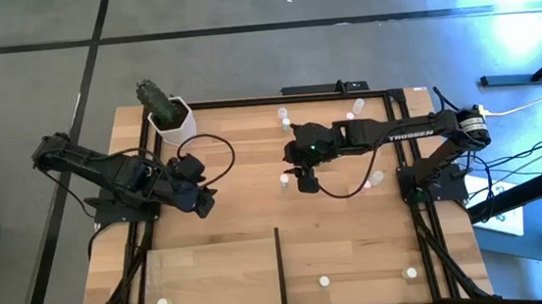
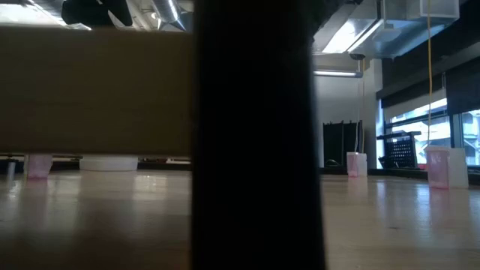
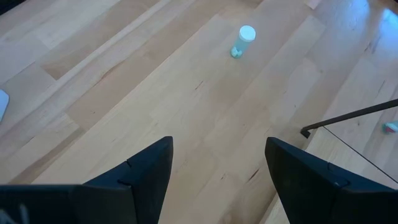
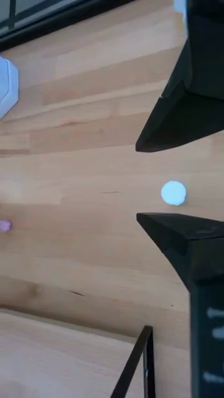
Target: Pick and place medicine bottles onto shelf by color
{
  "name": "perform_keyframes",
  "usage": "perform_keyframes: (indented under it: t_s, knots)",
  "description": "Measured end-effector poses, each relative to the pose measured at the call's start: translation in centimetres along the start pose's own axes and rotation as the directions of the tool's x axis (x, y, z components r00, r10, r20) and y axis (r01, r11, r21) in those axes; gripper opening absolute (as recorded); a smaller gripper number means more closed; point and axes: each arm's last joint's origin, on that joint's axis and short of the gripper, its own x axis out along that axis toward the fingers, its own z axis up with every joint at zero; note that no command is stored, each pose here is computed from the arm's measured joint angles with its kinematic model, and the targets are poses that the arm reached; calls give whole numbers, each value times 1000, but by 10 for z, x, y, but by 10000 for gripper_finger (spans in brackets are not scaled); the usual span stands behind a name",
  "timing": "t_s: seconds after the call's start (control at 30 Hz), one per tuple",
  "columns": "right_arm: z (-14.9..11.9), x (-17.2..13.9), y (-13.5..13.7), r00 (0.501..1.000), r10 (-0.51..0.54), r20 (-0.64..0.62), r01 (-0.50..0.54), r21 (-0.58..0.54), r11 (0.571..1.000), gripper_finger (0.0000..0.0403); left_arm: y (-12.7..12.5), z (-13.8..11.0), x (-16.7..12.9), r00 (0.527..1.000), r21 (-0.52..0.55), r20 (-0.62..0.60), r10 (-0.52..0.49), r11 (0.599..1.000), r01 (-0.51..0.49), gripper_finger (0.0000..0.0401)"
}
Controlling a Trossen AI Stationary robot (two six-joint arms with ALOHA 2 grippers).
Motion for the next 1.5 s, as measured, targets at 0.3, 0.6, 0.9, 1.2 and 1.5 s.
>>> perform_keyframes:
  t_s: [0.3, 0.6, 0.9, 1.2, 1.5]
  knots:
    - [1, 0, 0, 1000, -1, 7, 2, -28, 1000, 232, 0, 0, 0, 1000, 4, 0, 1, 1000, -1, 250]
    - [-8, 26, 3, 994, 88, -66, -98, -171, 980, 247, 0, 0, 0, 1000, 4, 0, 1, 1000, -1, 250]
    - [-30, 78, 4, 973, 91, -213, -140, -231, 963, 244, 0, 0, 0, 1000, 3, 0, 0, 1000, 0, 250]
    - [-36, 89, 3, 969, 29, -246, -91, -245, 965, 244, 0, 0, 0, 1000, 3, -3, -2, 1000, 2, 250]
    - [-36, 88, 3, 968, 28, -248, -89, -237, 967, 244, 0, 0, 0, 1000, 5, -3, -2, 1000, 2, 250]
